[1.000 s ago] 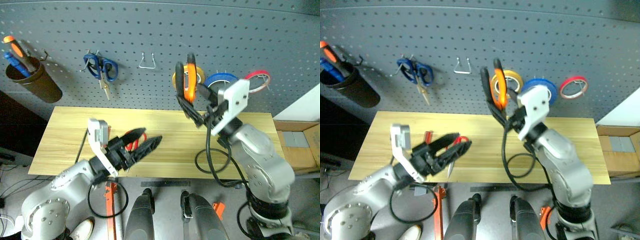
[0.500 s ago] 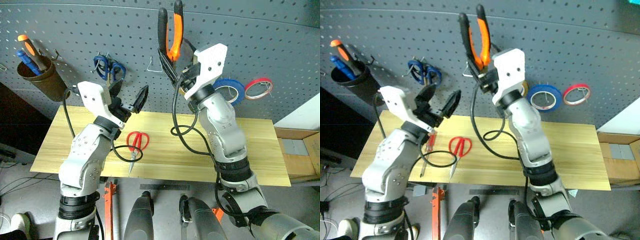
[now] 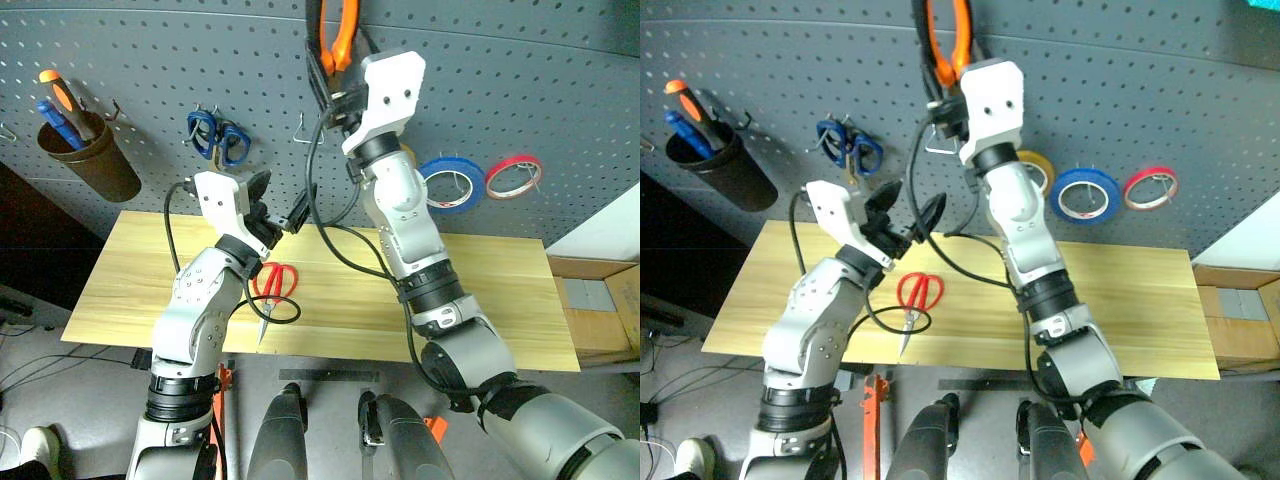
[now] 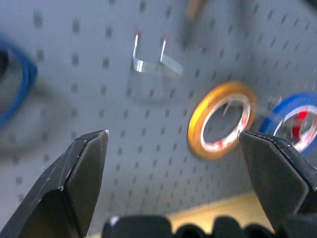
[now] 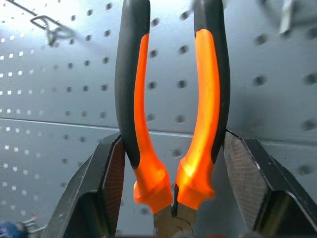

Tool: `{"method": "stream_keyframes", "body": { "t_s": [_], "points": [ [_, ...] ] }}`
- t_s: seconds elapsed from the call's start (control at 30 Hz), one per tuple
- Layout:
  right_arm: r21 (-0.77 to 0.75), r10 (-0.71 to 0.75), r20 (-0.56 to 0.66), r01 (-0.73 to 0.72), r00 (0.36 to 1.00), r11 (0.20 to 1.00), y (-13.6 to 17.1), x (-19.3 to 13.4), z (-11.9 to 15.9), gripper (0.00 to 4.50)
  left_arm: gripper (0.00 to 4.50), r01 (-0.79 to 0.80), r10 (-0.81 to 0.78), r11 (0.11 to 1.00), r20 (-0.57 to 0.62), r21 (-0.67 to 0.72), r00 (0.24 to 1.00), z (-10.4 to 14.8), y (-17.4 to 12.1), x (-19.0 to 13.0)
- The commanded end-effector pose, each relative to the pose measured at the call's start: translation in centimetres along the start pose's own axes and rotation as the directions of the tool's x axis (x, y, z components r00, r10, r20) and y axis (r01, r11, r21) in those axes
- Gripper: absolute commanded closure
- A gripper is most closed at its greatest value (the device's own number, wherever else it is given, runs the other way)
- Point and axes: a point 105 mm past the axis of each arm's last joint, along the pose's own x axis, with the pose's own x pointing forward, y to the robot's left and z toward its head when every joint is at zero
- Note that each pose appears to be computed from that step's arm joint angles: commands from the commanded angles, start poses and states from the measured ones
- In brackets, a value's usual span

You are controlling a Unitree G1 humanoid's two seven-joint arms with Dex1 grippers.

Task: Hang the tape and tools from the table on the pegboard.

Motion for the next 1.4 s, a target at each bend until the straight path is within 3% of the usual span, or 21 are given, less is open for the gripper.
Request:
{"method": "stream_keyframes", "body": {
  "t_s": [0.03, 0.17, 0.3, 0.67, 0.87, 1.1, 1.23, 1.3, 1.4],
  "points": [
    [0.02, 0.027, 0.109, -0.029, 0.994, 0.999, 1.4, 0.9, 2.2, 2.05, 0.0, 0.002, -0.003, 1.0, 0.036, 0.03, 0.999, 0.7, 0.6, 0.1],
    [0.031, 0.042, 0.076, -0.045, 0.996, 0.999, 2.2, 0.3, 0.7, 2.05, 0.0, -0.005, 0.004, 0.999, 0.041, 0.041, 0.999, 0.8, 1.1, 0.5],
    [0.003, -0.012, -0.066, 0.012, 0.998, 1.0, 0.5, -1.5, -3.9, 2.05, 0.0, 0.003, -0.005, 0.999, 0.049, 0.044, 0.999, 1.1, 1.1, 1.0],
    [-0.032, -0.001, -0.26, -0.007, 0.966, 0.999, 0.5, -3.0, -8.3, 2.05, 0.0, 0.014, -0.014, 0.999, 0.011, 0.05, 1.0, 0.5, 1.2, 0.4],
    [-0.075, -0.053, -0.292, 0.032, 0.955, 0.997, -1.8, -5.3, -8.9, 0.09, 0.0, 0.01, -0.008, 0.998, -0.039, 0.06, 0.999, -0.8, 1.2, 0.2],
    [-0.066, 0.109, -0.331, -0.138, 0.937, 0.988, -2.3, -11.3, -5.9, 0.04, 0.0, -0.082, 0.108, 0.989, -0.22, 0.124, 0.97, -5.5, 1.7, -3.3],
    [0.111, 0.315, -0.422, -0.296, 0.85, 0.949, 0.1, -15.4, -4.3, 0.04, 0.0, -0.127, 0.185, 0.974, -0.333, 0.19, 0.925, -8.2, 2.2, -6.6],
    [0.229, 0.447, -0.463, -0.385, 0.765, 0.894, 1.5, -18.4, -3.6, 0.04, 0.0, -0.199, 0.274, 0.955, -0.393, 0.22, 0.878, -9.9, 2.9, -8.8],
    [0.384, 0.599, -0.505, -0.46, 0.621, 0.8, 2.8, -22.6, -3.0, 0.04, 0.0, -0.352, 0.425, 0.905, -0.506, 0.238, 0.75, -12.7, 4.7, -12.0]
  ]
}}
